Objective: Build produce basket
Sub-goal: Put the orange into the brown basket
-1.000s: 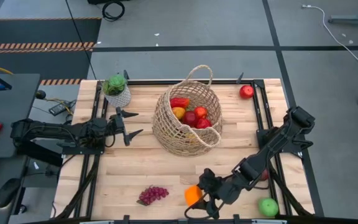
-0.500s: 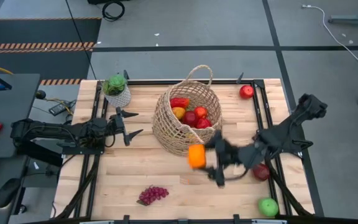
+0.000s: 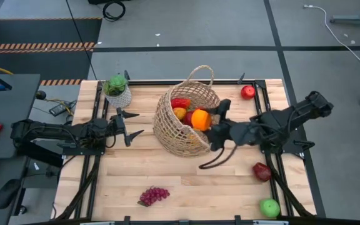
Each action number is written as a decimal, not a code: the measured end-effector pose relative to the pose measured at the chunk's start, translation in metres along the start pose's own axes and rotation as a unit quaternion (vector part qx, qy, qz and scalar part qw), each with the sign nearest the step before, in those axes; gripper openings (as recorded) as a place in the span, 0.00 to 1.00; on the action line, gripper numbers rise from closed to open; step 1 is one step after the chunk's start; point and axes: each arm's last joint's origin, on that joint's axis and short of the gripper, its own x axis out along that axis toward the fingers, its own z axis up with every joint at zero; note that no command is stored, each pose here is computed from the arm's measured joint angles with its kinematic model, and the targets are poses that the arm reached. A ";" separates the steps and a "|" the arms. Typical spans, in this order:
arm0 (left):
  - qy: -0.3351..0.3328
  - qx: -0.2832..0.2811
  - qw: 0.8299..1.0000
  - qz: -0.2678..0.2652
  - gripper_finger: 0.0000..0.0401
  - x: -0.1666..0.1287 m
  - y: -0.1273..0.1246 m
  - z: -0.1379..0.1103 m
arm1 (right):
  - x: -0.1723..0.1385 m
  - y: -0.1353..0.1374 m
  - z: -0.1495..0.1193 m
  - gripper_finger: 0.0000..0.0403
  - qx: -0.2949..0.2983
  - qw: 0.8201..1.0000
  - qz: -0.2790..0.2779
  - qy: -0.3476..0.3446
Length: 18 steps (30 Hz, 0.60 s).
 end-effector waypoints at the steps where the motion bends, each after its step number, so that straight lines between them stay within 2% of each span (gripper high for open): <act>1: 0.000 0.000 1.000 0.000 0.97 0.000 0.000 0.000 | 0.004 -0.002 -0.002 0.82 -0.019 1.000 -0.003 0.006; 10: 0.000 0.000 1.000 0.000 0.97 0.000 0.000 0.000 | 0.030 -0.017 -0.012 0.84 -0.157 0.986 -0.028 0.049; 14: 0.000 0.000 1.000 0.000 0.97 0.000 0.000 0.000 | 0.038 -0.026 -0.017 0.84 -0.178 0.981 -0.037 0.063; 18: 0.000 0.000 1.000 0.000 0.97 0.000 0.000 0.000 | 0.049 -0.036 -0.023 0.84 -0.182 0.981 -0.021 0.061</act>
